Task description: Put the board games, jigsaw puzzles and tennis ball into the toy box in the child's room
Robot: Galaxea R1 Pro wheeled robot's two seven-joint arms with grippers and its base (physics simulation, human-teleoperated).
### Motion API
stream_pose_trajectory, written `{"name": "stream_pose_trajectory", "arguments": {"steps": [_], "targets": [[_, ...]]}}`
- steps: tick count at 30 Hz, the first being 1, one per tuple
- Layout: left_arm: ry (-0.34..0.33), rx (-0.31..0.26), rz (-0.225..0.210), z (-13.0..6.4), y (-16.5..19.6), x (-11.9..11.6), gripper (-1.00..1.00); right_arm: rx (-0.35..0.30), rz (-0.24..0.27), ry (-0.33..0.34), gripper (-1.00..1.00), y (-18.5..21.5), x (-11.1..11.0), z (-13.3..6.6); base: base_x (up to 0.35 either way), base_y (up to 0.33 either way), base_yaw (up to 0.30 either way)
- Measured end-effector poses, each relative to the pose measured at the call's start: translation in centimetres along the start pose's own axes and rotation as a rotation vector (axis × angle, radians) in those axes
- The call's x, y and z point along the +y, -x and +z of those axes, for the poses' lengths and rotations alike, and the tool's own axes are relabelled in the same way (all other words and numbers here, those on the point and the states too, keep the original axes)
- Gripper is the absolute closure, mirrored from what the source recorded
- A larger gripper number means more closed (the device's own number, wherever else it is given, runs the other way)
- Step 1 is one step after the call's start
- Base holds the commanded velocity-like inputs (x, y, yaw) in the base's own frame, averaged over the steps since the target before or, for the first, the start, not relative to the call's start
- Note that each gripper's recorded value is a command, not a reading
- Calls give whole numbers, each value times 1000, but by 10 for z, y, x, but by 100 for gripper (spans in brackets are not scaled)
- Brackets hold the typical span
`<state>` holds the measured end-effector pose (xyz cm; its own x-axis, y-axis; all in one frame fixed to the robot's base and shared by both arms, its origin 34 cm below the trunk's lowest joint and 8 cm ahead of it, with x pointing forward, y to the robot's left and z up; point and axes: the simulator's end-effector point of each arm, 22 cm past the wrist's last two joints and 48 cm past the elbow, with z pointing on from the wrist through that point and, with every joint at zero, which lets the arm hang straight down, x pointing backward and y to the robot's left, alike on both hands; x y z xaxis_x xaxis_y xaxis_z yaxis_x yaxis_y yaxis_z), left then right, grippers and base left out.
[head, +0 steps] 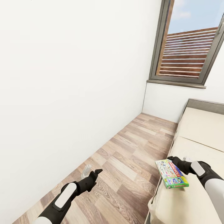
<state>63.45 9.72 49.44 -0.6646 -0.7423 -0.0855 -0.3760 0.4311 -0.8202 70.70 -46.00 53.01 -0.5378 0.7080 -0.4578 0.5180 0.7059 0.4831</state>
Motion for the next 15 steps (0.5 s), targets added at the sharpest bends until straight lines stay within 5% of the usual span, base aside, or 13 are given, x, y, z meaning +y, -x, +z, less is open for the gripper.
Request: {"name": "stream_pose_trajectory", "arguments": {"steps": [15], "targets": [[4, 0, 0, 0, 0, 2, -100, -4, 1, 0, -100, 1, 0, 0, 0, 0, 0]]}}
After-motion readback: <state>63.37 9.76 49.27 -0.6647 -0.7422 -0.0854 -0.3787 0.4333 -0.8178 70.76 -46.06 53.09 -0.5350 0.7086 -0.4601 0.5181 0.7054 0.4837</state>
